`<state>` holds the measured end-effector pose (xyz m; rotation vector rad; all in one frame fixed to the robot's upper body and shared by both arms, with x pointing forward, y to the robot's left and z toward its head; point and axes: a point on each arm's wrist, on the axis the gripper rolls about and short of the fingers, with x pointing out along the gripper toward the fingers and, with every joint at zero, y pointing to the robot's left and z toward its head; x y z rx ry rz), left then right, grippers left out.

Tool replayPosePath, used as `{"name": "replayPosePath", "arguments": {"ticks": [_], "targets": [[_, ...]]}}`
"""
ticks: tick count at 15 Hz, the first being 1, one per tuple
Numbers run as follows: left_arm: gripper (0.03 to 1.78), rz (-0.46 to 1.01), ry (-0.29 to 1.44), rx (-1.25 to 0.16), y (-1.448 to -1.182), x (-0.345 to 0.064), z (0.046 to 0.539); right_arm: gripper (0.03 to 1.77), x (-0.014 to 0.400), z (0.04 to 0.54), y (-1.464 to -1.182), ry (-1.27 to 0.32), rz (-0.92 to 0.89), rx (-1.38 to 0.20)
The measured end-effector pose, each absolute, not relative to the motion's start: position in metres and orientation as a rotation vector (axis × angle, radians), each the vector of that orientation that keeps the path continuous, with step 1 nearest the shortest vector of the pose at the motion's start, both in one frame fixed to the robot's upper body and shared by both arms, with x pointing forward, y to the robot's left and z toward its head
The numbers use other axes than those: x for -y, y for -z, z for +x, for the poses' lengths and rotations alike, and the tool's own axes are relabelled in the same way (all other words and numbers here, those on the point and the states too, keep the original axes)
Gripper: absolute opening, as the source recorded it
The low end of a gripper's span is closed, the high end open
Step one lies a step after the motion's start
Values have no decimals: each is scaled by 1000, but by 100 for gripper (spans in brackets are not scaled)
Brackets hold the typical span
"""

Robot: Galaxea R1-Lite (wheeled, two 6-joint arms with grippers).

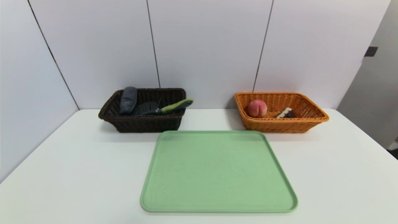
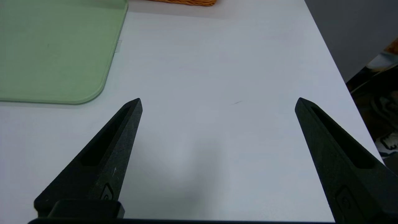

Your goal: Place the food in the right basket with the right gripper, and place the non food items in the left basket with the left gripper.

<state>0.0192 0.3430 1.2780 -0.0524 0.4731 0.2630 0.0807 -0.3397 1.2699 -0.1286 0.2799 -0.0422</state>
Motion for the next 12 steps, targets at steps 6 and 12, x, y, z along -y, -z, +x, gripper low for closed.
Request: {"name": "replayPosePath", "arguments": {"ticks": [6,12], "targets": [[169,33,-222,-471,-1257,-340,13,169,339,63,-1239,50,-140,-220],[169,74,-205,-361,-1230,-338,9,169,338,65,-1220,78,-135,-74]]}}
